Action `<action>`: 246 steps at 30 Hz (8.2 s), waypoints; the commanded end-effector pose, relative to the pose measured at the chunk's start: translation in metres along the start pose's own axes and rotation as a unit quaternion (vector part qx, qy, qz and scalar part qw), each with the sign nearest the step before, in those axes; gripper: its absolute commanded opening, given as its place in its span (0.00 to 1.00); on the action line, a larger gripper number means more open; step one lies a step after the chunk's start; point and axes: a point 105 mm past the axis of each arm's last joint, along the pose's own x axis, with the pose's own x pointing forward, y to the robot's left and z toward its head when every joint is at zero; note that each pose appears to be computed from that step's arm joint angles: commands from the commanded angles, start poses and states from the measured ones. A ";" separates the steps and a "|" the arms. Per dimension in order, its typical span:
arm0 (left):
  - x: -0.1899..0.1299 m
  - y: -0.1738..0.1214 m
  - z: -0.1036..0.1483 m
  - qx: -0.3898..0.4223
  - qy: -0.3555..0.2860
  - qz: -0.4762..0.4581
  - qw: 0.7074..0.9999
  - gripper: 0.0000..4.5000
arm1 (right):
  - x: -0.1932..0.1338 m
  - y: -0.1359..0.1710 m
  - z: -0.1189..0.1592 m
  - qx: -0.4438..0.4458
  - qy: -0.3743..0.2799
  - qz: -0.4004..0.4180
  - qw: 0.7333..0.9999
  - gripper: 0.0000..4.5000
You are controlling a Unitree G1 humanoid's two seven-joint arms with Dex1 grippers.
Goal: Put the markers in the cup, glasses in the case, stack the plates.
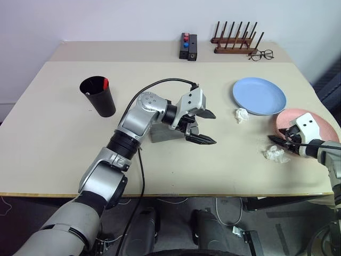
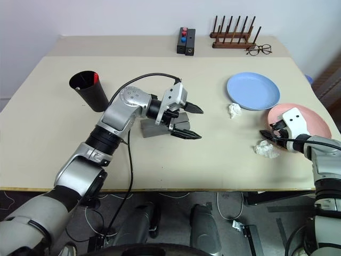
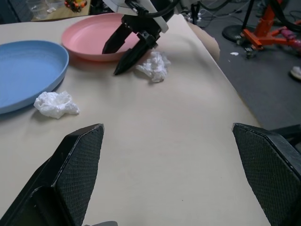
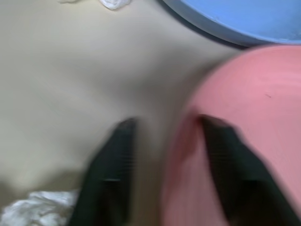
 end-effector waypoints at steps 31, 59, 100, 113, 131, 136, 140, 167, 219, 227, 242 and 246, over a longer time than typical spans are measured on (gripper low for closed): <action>-0.008 0.023 0.008 0.021 0.004 0.081 0.996 1.00 | 0.049 -0.006 0.138 -0.204 -0.131 -0.067 0.968 0.01; -0.040 0.022 -0.004 -0.014 0.025 0.163 0.986 1.00 | 0.086 0.029 0.177 -0.162 -0.171 -0.035 0.971 0.75; -0.004 -0.003 -0.007 0.042 0.045 -0.035 0.997 1.00 | -0.046 0.045 0.008 -0.022 0.005 0.217 0.976 0.75; -0.007 0.000 -0.010 0.039 0.049 -0.018 0.998 1.00 | -0.032 0.045 0.015 -0.030 -0.016 0.192 0.981 0.01; -0.022 0.016 -0.010 0.007 0.036 0.077 0.996 1.00 | 0.042 -0.005 0.132 0.000 -0.252 -0.032 0.967 0.01; -0.035 0.021 -0.008 0.005 0.041 0.116 0.992 1.00 | 0.060 -0.002 0.150 0.009 -0.259 -0.067 0.964 0.01; -0.048 0.019 -0.010 -0.002 0.049 0.146 0.988 1.00 | 0.072 0.005 0.160 0.014 -0.258 -0.088 0.962 0.01; -0.038 0.017 -0.011 -0.011 0.040 0.140 0.989 1.00 | 0.054 0.038 0.095 0.031 -0.181 0.151 0.971 0.76; -0.045 0.014 -0.013 -0.019 0.044 0.160 0.986 1.00 | 0.071 0.055 0.130 0.007 -0.225 0.138 0.964 0.01; -0.045 0.012 -0.016 -0.022 0.045 0.166 0.985 1.00 | 0.066 0.053 0.140 -0.003 -0.238 0.141 0.961 0.01; -0.046 0.014 -0.018 -0.027 0.041 0.166 0.985 1.00 | 0.052 0.040 0.155 -0.006 -0.275 0.115 0.954 0.01; -0.048 0.016 -0.018 -0.026 0.039 0.170 0.984 1.00 | 0.055 0.045 0.142 0.000 -0.247 0.137 0.959 0.01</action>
